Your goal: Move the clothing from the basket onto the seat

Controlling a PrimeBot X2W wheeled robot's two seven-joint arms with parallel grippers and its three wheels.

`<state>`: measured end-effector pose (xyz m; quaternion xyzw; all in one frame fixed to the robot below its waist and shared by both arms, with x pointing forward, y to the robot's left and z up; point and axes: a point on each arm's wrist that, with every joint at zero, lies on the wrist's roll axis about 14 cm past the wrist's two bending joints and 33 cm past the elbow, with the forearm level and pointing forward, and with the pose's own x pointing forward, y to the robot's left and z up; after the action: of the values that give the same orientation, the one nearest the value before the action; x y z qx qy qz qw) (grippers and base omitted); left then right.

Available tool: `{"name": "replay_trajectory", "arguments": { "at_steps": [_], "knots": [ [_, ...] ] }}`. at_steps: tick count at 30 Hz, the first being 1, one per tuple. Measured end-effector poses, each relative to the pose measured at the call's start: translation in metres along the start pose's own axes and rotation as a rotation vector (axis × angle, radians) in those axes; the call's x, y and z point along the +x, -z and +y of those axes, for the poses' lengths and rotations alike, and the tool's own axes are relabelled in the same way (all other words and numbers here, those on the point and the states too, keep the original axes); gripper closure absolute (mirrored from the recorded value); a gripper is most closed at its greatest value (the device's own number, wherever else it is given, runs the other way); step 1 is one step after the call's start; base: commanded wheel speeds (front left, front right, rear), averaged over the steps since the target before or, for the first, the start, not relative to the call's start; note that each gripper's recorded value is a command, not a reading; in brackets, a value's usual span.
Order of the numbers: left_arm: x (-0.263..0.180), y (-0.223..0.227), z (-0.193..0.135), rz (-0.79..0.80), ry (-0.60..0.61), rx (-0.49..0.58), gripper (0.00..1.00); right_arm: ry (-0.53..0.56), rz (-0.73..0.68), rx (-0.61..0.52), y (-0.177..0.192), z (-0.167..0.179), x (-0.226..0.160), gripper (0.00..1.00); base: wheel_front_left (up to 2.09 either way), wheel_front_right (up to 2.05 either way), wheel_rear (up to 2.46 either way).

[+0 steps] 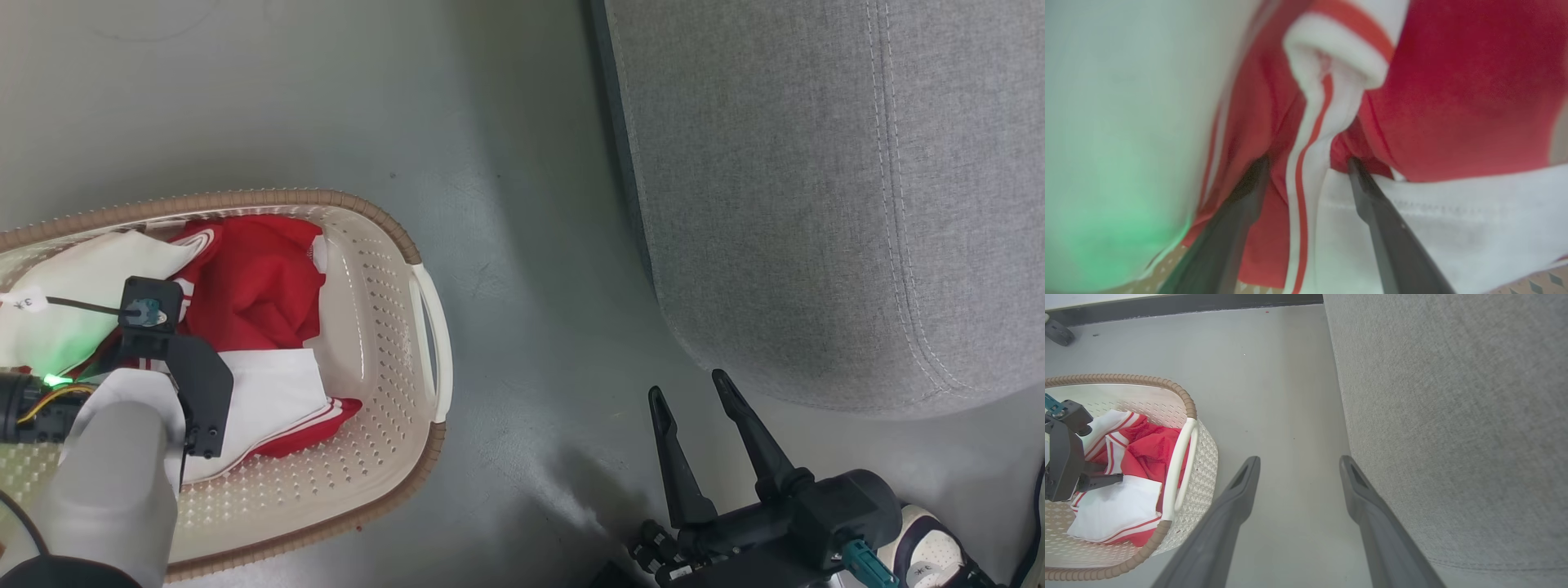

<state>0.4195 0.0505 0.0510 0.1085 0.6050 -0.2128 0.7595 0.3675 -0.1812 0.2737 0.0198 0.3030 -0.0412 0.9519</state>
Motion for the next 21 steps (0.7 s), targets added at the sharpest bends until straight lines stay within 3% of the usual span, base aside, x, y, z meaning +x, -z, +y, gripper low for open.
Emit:
{"name": "replay_trajectory", "arguments": {
  "at_steps": [3, 4, 5, 21],
  "knots": [
    [0.001, 0.006, -0.001, 0.028, 0.002, -0.034, 0.00, -0.002, -0.004, 0.000, -0.001, 0.001, 0.001, 0.00, 0.00, 0.00, 0.00],
    [0.001, 0.007, -0.001, 0.038, 0.002, -0.058, 0.45, -0.002, -0.004, 0.000, -0.001, 0.001, 0.001, 0.00, 0.00, 0.00, 0.00],
    [0.001, 0.008, -0.002, 0.046, 0.000, -0.089, 1.00, -0.003, -0.004, -0.001, -0.001, 0.001, 0.001, 0.00, 0.00, 0.00, 0.00],
    [-0.005, 0.012, 0.010, 0.052, -0.018, -0.114, 1.00, -0.042, -0.077, -0.011, -0.026, 0.011, 0.009, 0.00, 0.00, 0.00, 0.00]
  ]
}}
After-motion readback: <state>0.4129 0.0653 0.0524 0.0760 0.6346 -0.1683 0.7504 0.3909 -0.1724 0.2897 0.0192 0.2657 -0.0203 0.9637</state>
